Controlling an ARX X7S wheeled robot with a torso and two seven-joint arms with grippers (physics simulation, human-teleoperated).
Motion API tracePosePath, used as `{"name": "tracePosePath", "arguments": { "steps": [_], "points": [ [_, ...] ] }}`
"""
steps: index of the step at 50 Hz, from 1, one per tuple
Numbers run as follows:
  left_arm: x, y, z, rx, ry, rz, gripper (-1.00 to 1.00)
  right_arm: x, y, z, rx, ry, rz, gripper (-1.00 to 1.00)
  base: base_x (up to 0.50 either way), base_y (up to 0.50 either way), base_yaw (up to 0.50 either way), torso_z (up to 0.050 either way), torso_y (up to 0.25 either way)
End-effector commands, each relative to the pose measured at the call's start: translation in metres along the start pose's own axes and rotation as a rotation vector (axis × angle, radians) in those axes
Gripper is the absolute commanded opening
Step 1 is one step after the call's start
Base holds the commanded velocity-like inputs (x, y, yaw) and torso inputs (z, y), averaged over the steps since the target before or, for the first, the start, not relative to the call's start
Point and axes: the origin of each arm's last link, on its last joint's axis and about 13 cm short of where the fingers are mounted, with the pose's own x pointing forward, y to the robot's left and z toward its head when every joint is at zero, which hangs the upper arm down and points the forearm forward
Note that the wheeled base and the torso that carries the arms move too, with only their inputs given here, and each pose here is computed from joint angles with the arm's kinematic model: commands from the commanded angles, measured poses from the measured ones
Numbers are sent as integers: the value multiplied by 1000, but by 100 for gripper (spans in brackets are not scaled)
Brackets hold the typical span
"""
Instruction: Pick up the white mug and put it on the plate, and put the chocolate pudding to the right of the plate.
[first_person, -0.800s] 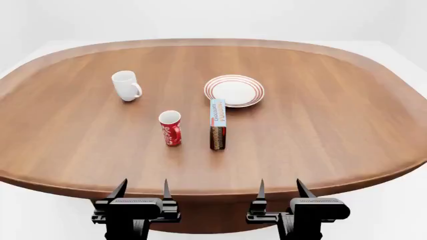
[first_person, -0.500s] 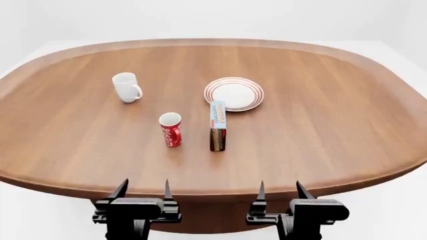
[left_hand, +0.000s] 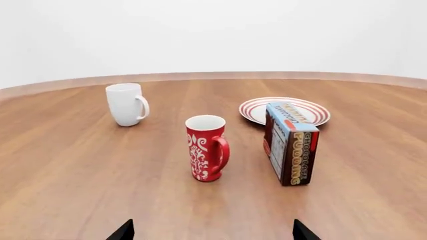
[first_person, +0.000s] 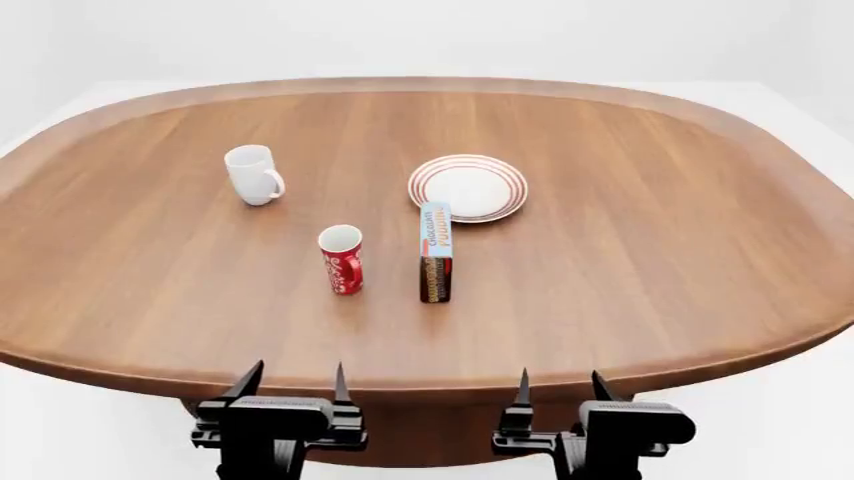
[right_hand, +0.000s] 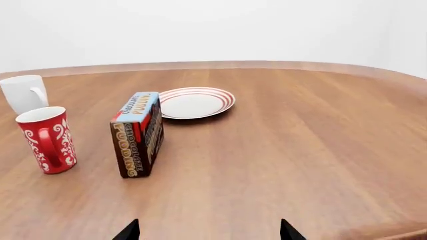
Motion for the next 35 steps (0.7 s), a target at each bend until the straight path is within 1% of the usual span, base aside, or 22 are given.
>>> {"name": "tracePosePath", "arguments": {
  "steps": [1,4,6,10,11,13,14,16,17,19,20,23,25,26,29,30,32,33,35],
  "points": [
    [1,1,-1,-6,-6,11,100,0,0,1,-2,-7,2,100,0,0,0,0,0],
    [1,2,1,-6,-12,17,100,-1,0,4,1,-11,0,100,0,0,0,0,0],
    [1,3,9,-8,-36,28,100,0,-2,11,6,-31,-10,100,0,0,0,0,0],
    [2,10,32,8,-130,72,100,0,-10,35,18,-122,-54,100,0,0,0,0,0],
    [2,14,40,19,-174,92,100,-1,-14,45,21,-164,-73,100,0,0,0,0,0],
    [1,18,53,26,-226,117,100,-1,-19,57,16,-224,-98,100,0,0,0,0,0],
    [0,22,66,35,-279,143,100,-2,-24,69,14,-277,-126,100,0,0,0,0,0],
    [-2,26,78,48,-332,172,100,-3,-29,81,10,-331,-155,100,0,0,0,0,0],
    [-3,29,86,58,-367,191,100,-4,-33,94,5,-395,-181,100,0,0,0,0,0],
    [-7,34,101,72,-430,226,100,-6,-37,105,-11,-457,-209,100,0,0,0,0,0],
    [-10,38,109,85,-476,252,100,-9,-41,116,-16,-516,-235,100,0,0,0,0,0],
    [-16,45,127,98,-564,301,100,-16,-47,135,-42,-633,-285,100,0,0,0,0,0],
    [-20,48,136,104,-608,319,100,-19,-49,142,-54,-682,-300,100,0,0,0,0,0],
    [-23,51,144,109,-647,347,100,-22,-51,148,-64,-727,-315,100,0,0,0,0,0],
    [-28,55,152,128,-703,381,100,-25,-52,155,-66,-775,-328,100,0,0,0,0,0],
    [-31,58,158,135,-740,414,100,-28,-53,160,-69,-815,-338,100,0,0,0,0,0],
    [-33,61,161,139,-763,446,100,-30,-54,163,-68,-849,-341,100,0,0,0,0,0],
    [-36,64,165,141,-794,484,100,-32,-56,168,-50,-875,-348,100,0,0,0,0,0],
    [-40,68,172,154,-843,528,100,-36,-57,173,-50,-928,-359,100,0,0,0,0,0]
  ]
}}
